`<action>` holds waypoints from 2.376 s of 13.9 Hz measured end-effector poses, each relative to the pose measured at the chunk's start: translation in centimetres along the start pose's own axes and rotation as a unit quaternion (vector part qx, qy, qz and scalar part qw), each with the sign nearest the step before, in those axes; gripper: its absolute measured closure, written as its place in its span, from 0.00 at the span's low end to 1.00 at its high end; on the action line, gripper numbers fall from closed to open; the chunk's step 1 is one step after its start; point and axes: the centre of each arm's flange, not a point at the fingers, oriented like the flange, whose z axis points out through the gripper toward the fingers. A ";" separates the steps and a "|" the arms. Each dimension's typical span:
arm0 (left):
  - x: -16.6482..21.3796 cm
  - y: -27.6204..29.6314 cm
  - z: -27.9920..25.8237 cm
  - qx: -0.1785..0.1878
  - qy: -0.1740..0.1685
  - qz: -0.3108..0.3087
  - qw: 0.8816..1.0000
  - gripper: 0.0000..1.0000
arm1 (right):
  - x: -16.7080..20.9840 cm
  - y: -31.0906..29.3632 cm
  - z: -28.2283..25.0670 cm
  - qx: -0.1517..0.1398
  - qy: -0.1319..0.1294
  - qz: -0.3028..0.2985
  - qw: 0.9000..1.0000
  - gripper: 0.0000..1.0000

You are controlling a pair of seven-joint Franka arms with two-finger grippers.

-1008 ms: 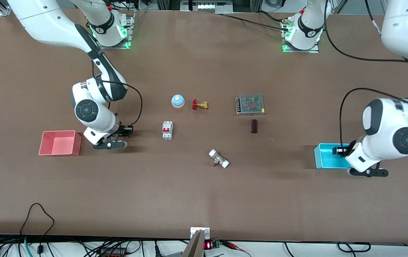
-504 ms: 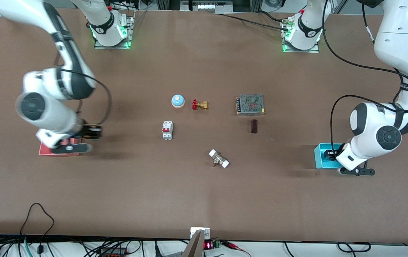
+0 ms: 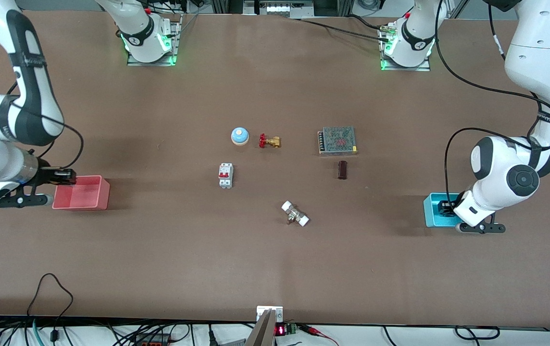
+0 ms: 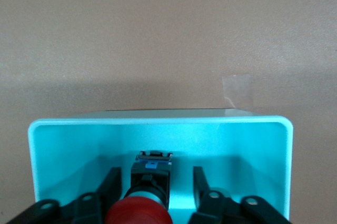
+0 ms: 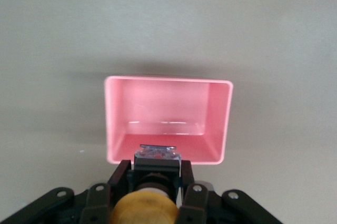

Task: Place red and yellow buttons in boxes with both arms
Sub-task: 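Lower the yellow button into the pink box while the left gripper releases, then raise the left gripper away from the cyan box while the right gripper releases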

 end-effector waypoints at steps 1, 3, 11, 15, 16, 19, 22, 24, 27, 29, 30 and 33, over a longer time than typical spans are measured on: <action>0.1 0.0 -0.4 0.001 0.001 0.000 1.000 0.22 | 0.3 0.1 0.8 -0.001 0.003 -0.001 1.000 0.57; 0.3 0.0 -2.2 0.004 -0.004 0.001 1.000 0.02 | 0.9 -0.2 2.2 -0.002 0.011 -0.003 1.000 0.57; 0.6 4.0 -21.8 0.020 -0.067 0.025 0.997 0.00 | 1.8 0.0 8.5 0.004 0.008 -0.017 1.000 0.57; 0.6 6.0 -30.1 0.016 -0.060 0.032 0.998 0.00 | 1.9 -0.2 10.2 0.005 0.002 -0.024 1.000 0.57; 0.5 5.7 -31.6 0.016 -0.059 0.028 0.998 0.00 | 1.8 -0.2 10.4 0.005 0.000 -0.024 1.000 0.57; 0.6 5.6 -34.6 0.014 -0.041 0.025 0.999 0.00 | 1.8 -0.3 10.8 0.006 -0.002 -0.025 1.000 0.57; 0.3 5.3 -35.8 0.002 -0.041 0.019 0.999 0.00 | 1.8 -0.3 10.8 0.006 -0.001 -0.025 1.000 0.33; -0.9 5.3 -36.9 -0.015 -0.046 0.006 0.999 0.00 | 1.9 -0.3 10.7 0.005 0.001 -0.025 1.000 0.13; -4.6 6.2 -38.6 -0.021 -0.018 -0.004 1.000 0.00 | 2.0 -0.2 10.5 0.005 0.004 -0.025 1.000 0.00; -7.5 6.3 -38.7 -0.018 -0.007 -0.004 1.000 0.00 | 2.2 0.0 9.2 0.003 0.013 -0.024 1.000 0.00; -8.3 6.2 -38.4 -0.017 -0.008 -0.005 1.000 0.00 | 2.1 0.1 7.8 0.002 0.016 -0.023 1.000 0.00; -8.9 6.3 -37.7 -0.012 -0.010 -0.003 1.000 0.00 | 1.1 0.4 1.0 0.003 0.012 -0.019 1.000 0.00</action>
